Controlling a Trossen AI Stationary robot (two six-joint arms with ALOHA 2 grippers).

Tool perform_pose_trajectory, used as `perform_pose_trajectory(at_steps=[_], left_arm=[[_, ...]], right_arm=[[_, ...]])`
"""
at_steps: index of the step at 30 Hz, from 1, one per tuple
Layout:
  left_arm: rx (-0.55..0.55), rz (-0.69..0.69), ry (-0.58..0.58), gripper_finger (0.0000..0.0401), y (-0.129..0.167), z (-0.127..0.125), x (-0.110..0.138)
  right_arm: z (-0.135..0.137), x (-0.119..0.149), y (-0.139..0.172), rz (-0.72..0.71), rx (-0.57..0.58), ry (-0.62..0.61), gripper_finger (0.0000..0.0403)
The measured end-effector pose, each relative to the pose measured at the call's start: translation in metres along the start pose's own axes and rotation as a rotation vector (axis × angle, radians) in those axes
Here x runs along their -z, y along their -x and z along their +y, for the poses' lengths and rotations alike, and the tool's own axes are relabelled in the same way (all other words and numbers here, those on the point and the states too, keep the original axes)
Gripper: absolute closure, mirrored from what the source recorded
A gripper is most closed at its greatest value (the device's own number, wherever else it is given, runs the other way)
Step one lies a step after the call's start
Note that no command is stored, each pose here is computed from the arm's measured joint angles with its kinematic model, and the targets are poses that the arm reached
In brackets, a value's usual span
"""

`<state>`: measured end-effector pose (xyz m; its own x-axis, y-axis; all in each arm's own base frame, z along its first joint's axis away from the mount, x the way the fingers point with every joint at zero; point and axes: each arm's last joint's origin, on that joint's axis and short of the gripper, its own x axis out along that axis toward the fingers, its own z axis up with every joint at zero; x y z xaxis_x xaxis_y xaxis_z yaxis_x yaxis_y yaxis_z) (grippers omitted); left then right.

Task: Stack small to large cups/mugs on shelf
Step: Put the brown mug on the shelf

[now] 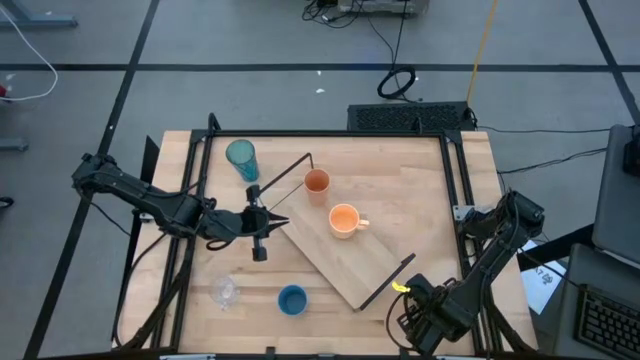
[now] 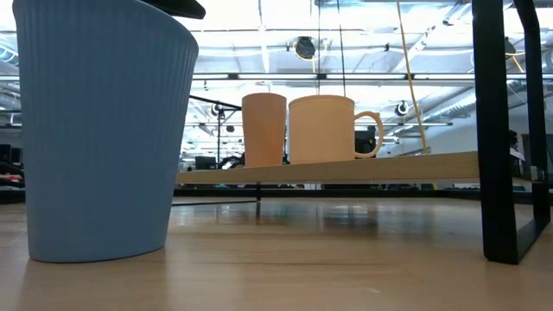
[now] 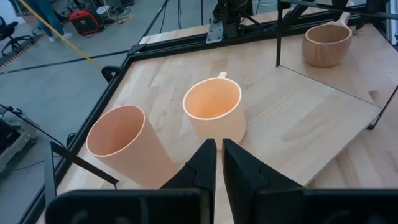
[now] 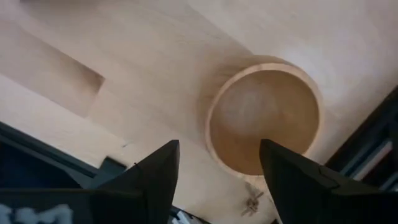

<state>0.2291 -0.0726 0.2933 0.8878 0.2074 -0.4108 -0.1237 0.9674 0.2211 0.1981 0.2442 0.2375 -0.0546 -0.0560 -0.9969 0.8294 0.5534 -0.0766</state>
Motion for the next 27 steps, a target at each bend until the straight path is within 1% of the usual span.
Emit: perform_pose_trajectory(at_steps=[3, 9, 19, 23, 27], left_arm=[[0.001, 0.000, 0.002, 0.0370, 0.000, 0.000, 0.000], [0.011, -0.001, 0.003, 0.0370, 0.000, -0.001, 0.000], [0.012, -0.002, 0.004, 0.0370, 0.000, -0.001, 0.000], [0.012, -0.002, 0.004, 0.0370, 0.000, -0.001, 0.000], [0.012, -0.003, 0.004, 0.0370, 0.000, -0.001, 0.000]], right_arm=[[0.002, -0.001, -0.005, 0.004, -0.018, -0.003, 0.0186], [0.002, -0.004, -0.028, 0.011, -0.041, 0.040, 0.0189], [-0.002, -0.008, -0.054, 0.062, -0.040, 0.122, 0.0192], [-0.001, -0.007, -0.057, 0.066, -0.060, 0.134, 0.0216], [-0.001, -0.007, -0.057, 0.067, -0.063, 0.139, 0.0265]])
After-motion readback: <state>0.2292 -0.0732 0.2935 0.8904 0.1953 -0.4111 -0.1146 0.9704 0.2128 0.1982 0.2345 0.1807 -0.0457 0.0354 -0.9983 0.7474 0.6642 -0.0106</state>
